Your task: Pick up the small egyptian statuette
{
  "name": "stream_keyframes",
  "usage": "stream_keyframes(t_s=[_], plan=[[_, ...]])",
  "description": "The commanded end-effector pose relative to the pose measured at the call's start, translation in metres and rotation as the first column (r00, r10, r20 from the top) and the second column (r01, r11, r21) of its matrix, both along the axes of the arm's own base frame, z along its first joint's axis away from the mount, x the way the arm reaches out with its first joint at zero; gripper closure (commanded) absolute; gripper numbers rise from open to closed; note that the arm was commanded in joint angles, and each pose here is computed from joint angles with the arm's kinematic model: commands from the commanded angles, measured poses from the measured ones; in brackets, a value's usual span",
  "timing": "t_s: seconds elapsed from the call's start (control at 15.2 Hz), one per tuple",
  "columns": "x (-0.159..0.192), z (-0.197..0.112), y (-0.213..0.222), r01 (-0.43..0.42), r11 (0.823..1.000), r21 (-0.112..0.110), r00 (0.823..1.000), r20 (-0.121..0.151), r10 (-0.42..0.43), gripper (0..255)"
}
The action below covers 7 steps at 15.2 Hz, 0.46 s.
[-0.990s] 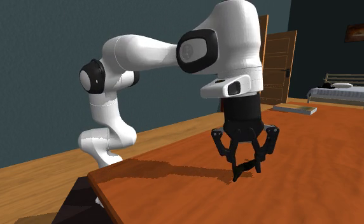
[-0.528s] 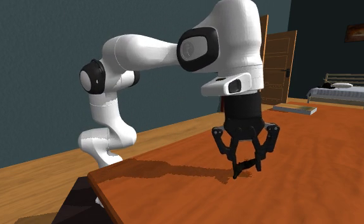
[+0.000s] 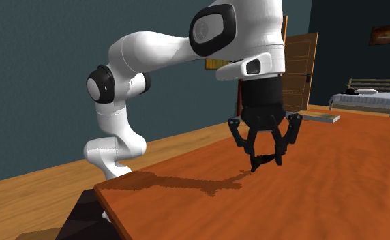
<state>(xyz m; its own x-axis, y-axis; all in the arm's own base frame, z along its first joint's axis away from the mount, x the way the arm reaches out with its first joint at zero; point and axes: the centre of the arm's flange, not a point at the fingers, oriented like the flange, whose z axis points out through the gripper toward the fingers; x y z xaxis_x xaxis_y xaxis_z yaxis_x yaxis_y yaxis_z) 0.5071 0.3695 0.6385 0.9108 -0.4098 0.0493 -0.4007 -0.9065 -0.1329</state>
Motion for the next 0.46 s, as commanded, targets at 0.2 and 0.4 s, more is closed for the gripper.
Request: stream_keyframes(t_s=[0.2, 0.4], plan=[[0.000, 0.026, 0.000, 0.000, 1.000, 0.000, 1.000, 0.000, 0.000, 255], [0.000, 0.032, 0.000, 0.000, 1.000, 0.000, 1.000, 0.000, 0.000, 255]])
